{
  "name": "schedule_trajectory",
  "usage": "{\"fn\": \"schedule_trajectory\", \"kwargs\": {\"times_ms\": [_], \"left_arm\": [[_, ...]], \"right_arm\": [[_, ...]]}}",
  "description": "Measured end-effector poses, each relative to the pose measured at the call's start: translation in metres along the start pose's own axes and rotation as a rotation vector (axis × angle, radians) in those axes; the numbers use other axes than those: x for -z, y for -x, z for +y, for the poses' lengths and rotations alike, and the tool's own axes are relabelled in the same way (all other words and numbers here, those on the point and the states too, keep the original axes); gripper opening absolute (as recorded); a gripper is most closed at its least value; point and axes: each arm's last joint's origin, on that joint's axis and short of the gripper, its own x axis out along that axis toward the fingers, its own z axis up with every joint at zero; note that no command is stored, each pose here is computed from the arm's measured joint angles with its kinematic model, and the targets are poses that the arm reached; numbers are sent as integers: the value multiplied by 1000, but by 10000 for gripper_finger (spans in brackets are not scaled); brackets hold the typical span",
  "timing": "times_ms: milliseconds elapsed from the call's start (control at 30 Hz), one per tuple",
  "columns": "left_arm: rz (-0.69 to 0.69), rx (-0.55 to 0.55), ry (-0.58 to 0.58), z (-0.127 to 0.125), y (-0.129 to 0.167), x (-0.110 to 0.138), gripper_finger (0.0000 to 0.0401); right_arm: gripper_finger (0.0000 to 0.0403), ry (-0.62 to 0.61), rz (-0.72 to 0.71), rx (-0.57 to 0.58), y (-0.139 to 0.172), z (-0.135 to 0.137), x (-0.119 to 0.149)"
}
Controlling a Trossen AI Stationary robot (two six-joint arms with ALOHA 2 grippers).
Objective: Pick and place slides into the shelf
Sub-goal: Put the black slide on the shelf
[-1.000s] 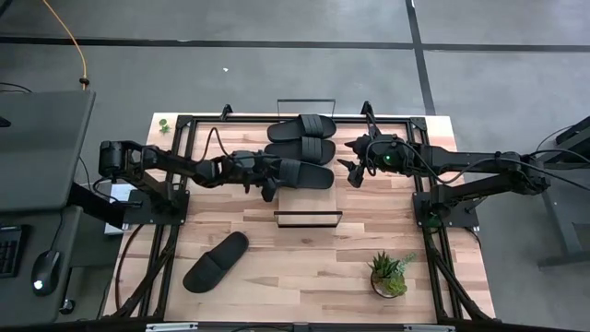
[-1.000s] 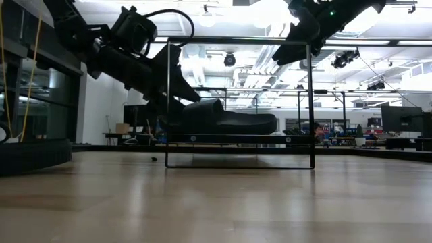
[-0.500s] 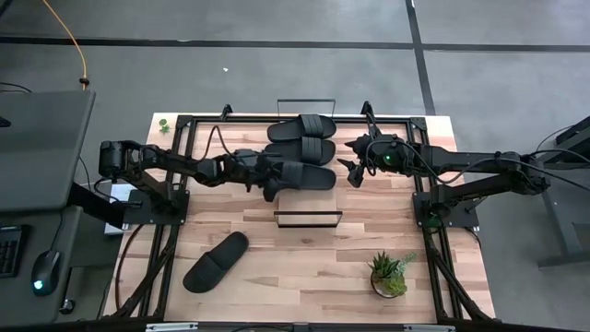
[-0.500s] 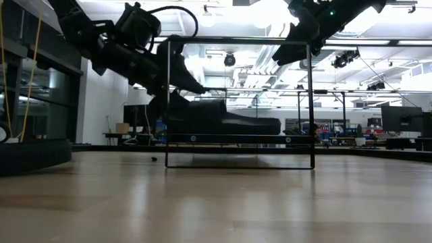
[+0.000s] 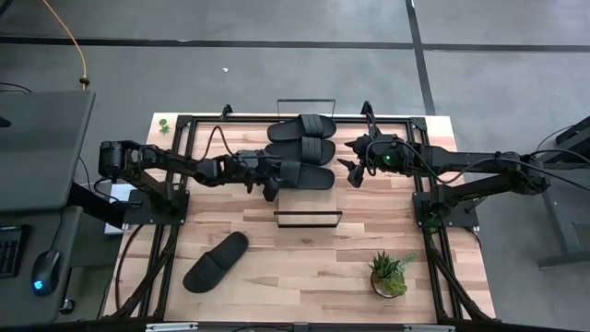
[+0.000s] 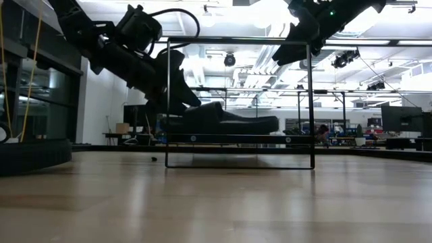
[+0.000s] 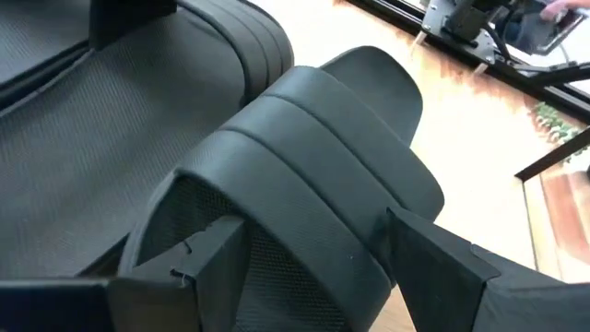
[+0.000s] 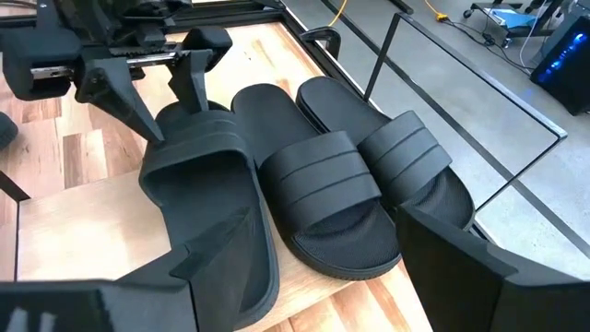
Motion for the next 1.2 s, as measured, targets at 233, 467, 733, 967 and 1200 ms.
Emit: {"fn": "schedule_trajectory", "kwargs": {"times_ms": [233, 467, 733, 967, 1200], "left_arm": [[-7, -2, -25, 0, 0, 0, 232], [-5, 2, -25, 0, 0, 0, 232], [-13, -8, -44, -2, 15, -8, 232], [-25, -34, -48, -5, 32, -16, 232], [-72, -40, -73, -15, 33, -16, 232]], "right_arm": [[257, 4, 0, -1, 0, 0, 0], [257, 4, 0, -1, 0, 0, 0], [257, 6, 7, 0, 0, 0, 1], [257, 2, 7, -1, 0, 0, 1], [257, -1, 5, -1, 0, 0, 1]]}}
